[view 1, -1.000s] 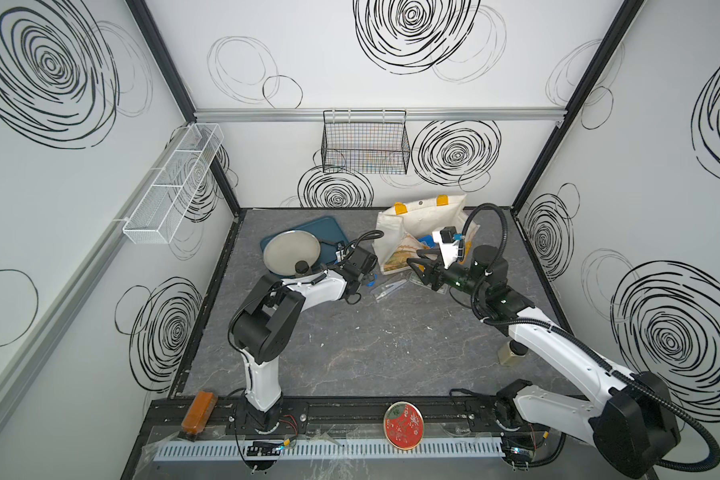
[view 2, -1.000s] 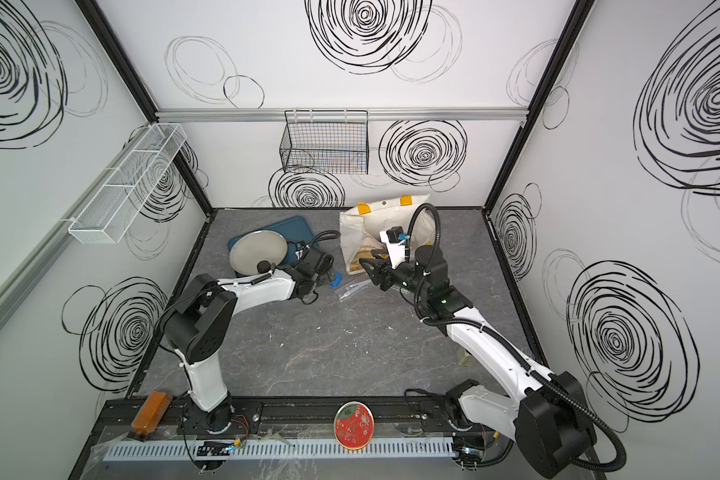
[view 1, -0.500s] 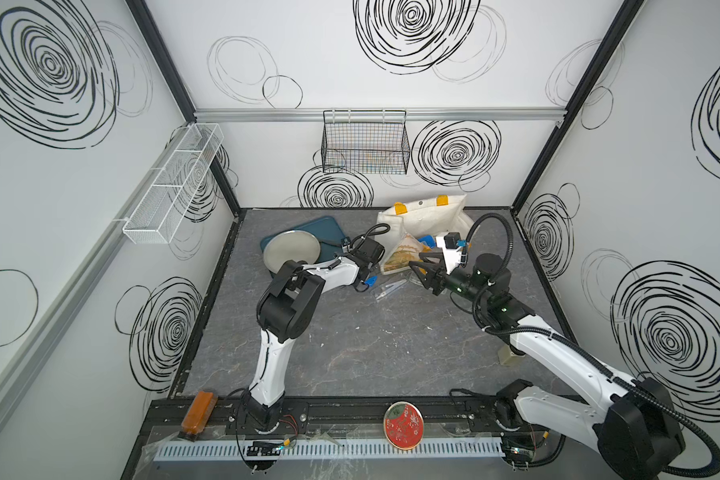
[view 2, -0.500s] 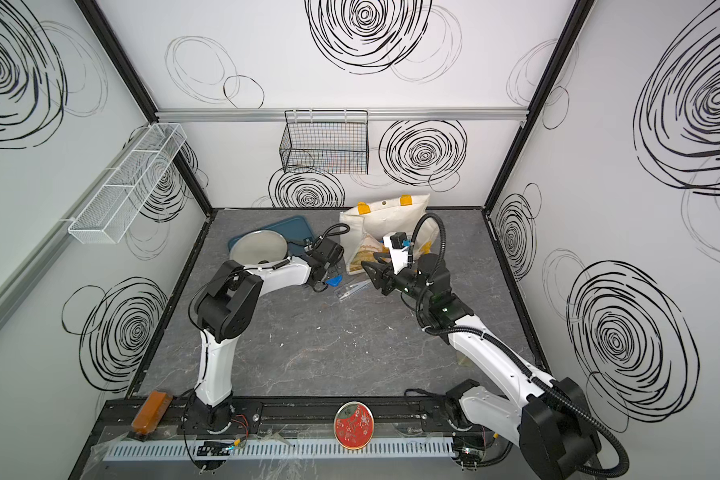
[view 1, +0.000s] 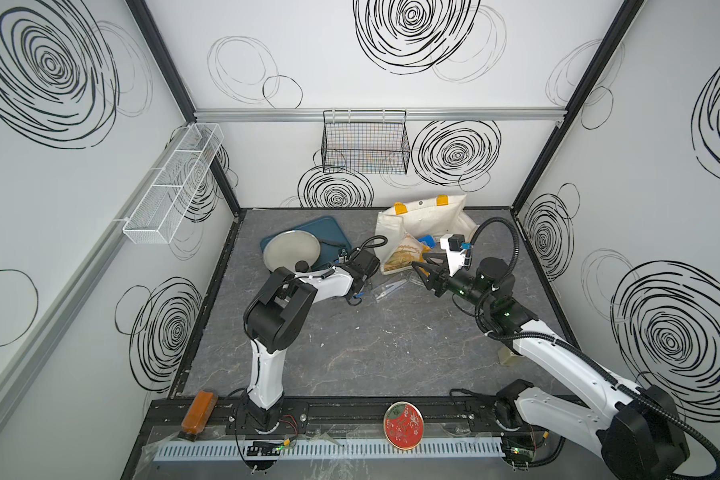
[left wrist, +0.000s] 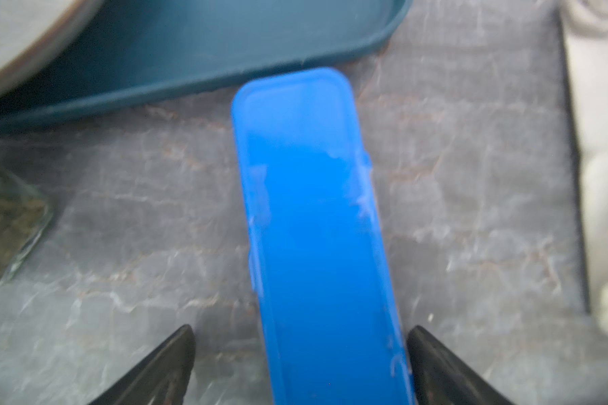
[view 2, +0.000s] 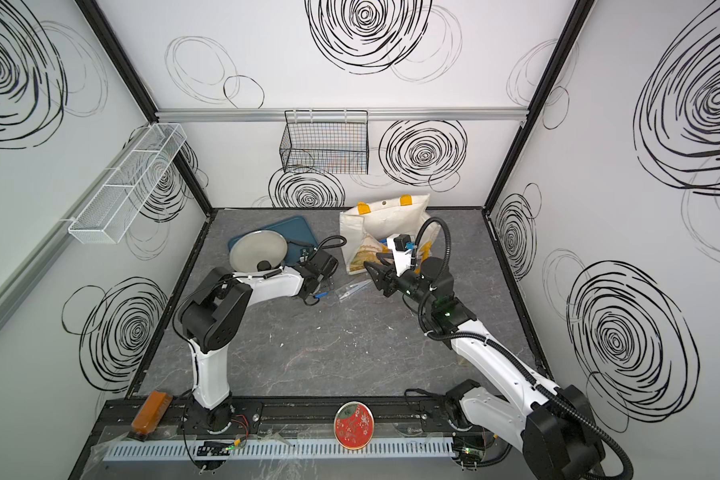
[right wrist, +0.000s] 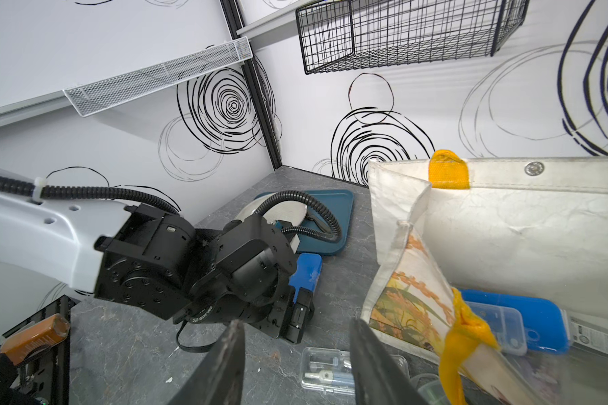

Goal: Put the compass set into the canvas bag
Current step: Pick up the compass set at the center of the board.

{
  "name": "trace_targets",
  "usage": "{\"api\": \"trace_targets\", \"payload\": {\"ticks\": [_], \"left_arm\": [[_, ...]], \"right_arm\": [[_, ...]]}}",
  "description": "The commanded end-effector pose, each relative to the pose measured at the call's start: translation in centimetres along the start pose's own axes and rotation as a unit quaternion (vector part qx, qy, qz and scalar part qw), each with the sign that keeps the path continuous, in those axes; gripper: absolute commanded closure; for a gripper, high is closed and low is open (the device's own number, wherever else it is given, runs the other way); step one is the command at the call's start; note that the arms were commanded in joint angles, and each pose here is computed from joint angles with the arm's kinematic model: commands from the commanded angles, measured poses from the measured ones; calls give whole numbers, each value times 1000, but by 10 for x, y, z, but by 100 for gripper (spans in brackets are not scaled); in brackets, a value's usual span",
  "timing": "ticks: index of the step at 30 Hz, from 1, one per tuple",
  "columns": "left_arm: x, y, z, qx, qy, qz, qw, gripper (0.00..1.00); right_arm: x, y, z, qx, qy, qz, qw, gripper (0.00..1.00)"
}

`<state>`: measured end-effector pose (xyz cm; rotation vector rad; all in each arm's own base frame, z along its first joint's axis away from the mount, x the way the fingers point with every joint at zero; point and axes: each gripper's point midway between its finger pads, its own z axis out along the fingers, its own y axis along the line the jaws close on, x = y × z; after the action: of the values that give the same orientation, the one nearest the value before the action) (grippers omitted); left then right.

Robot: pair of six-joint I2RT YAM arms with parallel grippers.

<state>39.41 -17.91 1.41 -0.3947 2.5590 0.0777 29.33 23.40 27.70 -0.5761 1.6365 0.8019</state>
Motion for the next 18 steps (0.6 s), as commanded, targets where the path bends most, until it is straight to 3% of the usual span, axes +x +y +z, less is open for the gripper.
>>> {"api": "trace_targets", "payload": {"ticks": [1, 18], "left_arm": [[0, 5, -14, 7, -2, 10, 1000, 4], [13, -25, -4, 27, -1, 51, 998, 26]], "right_arm": [[-7, 7, 1, -13, -13, -7, 1000, 49], [-4, 6, 4, -11, -7, -3, 1000, 49]]}}
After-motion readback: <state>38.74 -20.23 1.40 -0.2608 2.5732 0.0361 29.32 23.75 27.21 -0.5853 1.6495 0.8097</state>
